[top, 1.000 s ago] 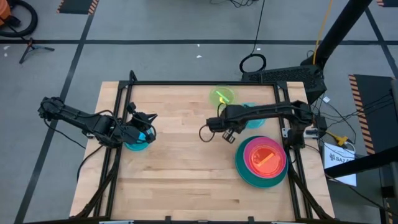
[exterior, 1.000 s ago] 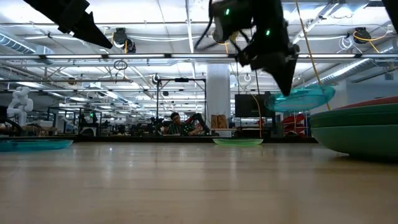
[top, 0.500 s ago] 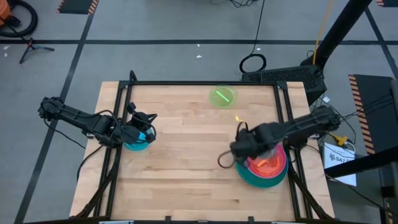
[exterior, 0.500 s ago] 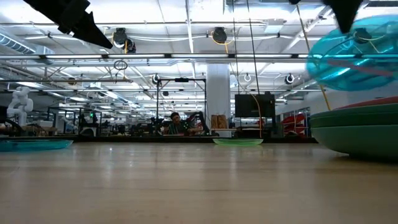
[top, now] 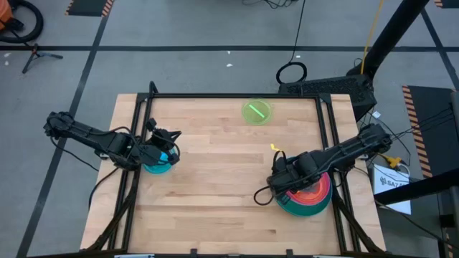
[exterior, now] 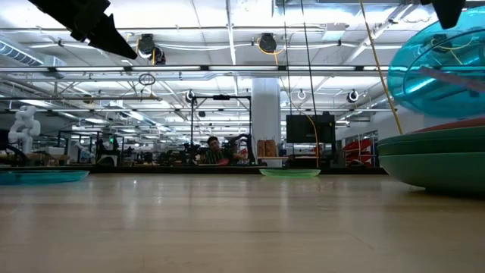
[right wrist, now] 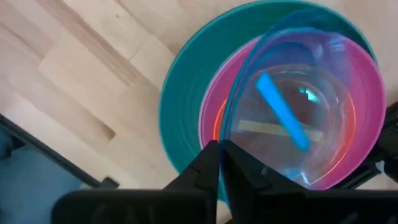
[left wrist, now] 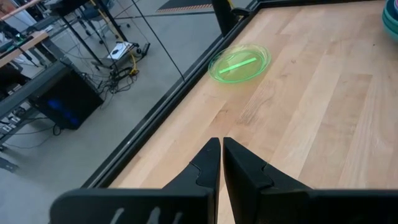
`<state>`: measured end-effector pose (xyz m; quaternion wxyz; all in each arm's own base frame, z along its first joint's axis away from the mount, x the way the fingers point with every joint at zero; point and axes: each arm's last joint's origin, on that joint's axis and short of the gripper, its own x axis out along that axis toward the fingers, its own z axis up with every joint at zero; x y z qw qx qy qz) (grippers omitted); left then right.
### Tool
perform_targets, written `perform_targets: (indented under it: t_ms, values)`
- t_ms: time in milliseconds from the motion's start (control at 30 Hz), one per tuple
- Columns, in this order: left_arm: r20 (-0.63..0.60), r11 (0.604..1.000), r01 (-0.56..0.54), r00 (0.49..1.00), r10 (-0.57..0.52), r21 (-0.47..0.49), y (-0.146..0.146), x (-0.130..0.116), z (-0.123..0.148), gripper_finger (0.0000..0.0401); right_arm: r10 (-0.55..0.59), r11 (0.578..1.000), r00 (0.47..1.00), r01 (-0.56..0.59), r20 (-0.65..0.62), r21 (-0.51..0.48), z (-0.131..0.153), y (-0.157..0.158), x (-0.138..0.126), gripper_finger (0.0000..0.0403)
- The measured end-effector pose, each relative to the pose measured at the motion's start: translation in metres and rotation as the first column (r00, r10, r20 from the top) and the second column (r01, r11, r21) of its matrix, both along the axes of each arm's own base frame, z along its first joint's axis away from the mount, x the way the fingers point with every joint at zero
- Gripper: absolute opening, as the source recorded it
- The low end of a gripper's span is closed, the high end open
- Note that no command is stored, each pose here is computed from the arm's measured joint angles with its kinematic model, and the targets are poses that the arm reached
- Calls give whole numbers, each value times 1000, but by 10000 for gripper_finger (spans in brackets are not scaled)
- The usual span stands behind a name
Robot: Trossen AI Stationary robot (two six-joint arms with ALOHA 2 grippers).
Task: Stack plastic plates
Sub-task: Stack the right light blue plate on top of the orange plate, then stack the light blue plate on top of the light blue plate
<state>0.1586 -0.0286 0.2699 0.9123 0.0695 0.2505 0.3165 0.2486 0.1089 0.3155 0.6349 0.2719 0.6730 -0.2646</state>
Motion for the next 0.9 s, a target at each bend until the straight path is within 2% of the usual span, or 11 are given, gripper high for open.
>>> perform_targets:
  t_ms: [167,367,567,667,767,900]
  values:
    - [0,1000,0,1000,0,0,0,0,0,26,12,1000,999,-12,-44,-8,-11,4,8,58]
    - [0,1000,0,1000,0,0,0,0,0,26,78,997,994,-79,-73,-16,-20,5,14,106]
    - [0,1000,0,1000,0,0,0,0,0,26,141,988,988,-145,-61,-58,-20,-1,17,124]
    - [0,1000,0,1000,0,0,0,0,0,26,217,969,975,-221,-50,-109,-20,-4,18,125]
    - [1,1000,0,1000,0,-1,0,0,0,26,389,893,921,-381,-15,-241,-20,-6,25,123]
    - [17,1000,-11,1000,12,-19,0,0,0,26,586,738,810,-517,32,-433,-17,-6,37,102]
